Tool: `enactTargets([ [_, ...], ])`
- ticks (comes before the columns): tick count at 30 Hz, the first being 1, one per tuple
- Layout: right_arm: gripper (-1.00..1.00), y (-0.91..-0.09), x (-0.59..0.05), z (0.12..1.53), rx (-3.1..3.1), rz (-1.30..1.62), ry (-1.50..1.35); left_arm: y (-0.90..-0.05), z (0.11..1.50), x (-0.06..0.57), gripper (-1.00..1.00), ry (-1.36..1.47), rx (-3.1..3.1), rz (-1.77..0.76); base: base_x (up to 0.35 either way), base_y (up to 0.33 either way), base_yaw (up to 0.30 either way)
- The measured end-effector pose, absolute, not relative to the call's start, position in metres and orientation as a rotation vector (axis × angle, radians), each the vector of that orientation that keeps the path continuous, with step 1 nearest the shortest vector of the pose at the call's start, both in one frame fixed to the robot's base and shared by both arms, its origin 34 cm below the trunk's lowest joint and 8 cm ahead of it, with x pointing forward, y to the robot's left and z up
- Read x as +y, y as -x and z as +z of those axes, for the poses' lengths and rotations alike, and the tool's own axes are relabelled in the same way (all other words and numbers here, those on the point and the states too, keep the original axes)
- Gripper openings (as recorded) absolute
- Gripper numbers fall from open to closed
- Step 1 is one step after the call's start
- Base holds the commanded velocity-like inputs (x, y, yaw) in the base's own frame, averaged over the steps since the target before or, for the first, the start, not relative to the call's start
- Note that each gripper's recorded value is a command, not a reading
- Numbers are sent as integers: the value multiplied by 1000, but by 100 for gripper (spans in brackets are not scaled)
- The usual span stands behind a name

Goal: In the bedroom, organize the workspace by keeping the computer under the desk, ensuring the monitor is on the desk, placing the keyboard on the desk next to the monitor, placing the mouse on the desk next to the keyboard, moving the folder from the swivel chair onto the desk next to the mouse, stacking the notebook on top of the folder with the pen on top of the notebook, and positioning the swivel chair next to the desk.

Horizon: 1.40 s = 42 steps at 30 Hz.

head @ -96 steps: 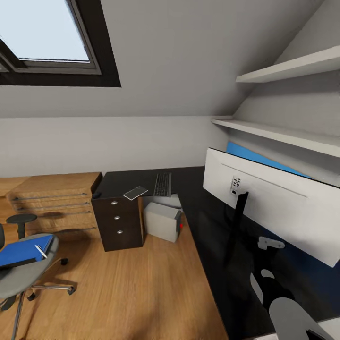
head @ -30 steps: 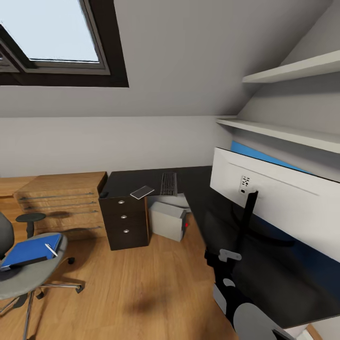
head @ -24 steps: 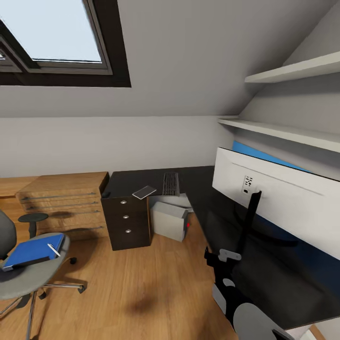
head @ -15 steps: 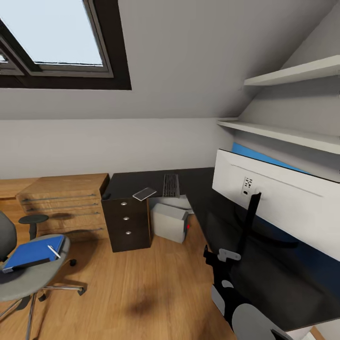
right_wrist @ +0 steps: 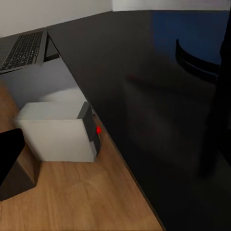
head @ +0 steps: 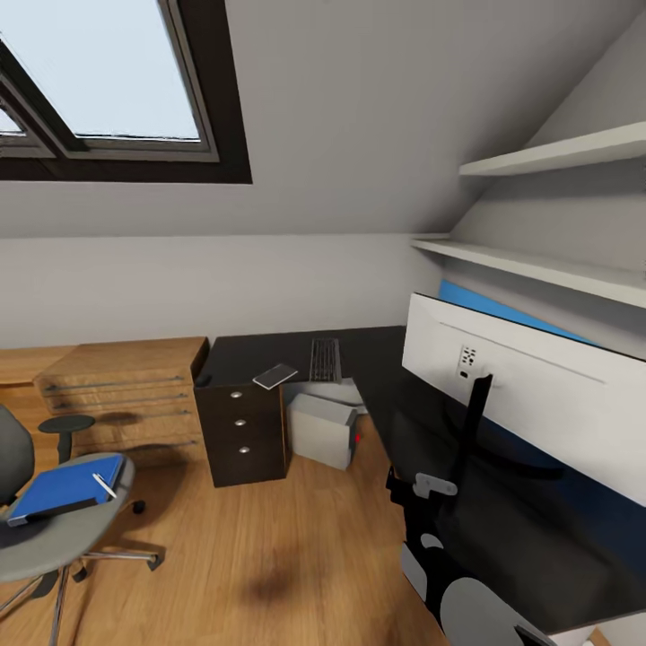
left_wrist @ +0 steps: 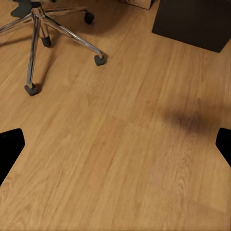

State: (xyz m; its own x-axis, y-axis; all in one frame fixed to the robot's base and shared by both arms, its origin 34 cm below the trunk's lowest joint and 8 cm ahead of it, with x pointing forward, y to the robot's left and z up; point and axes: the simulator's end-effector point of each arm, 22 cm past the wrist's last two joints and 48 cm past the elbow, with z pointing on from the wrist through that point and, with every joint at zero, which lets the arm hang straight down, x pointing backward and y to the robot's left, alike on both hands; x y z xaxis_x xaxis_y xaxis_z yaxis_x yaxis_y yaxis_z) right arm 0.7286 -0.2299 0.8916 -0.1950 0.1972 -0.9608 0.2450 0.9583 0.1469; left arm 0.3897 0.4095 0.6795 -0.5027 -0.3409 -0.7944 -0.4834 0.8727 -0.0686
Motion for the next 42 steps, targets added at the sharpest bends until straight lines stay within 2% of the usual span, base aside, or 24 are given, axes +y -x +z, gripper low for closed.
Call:
enactTargets([
  [18,100,-718,-225,898,1805,-34,-332,-369,683,419,100,841,2140,187,0,0,0],
  [32,100,-713,-217,887,1833,-19,-310,-371,680,409,100,785,2176,148,10,0,0],
  [42,100,-711,-216,884,1841,-17,-302,-369,677,401,100,700,2216,147,259,1,0],
])
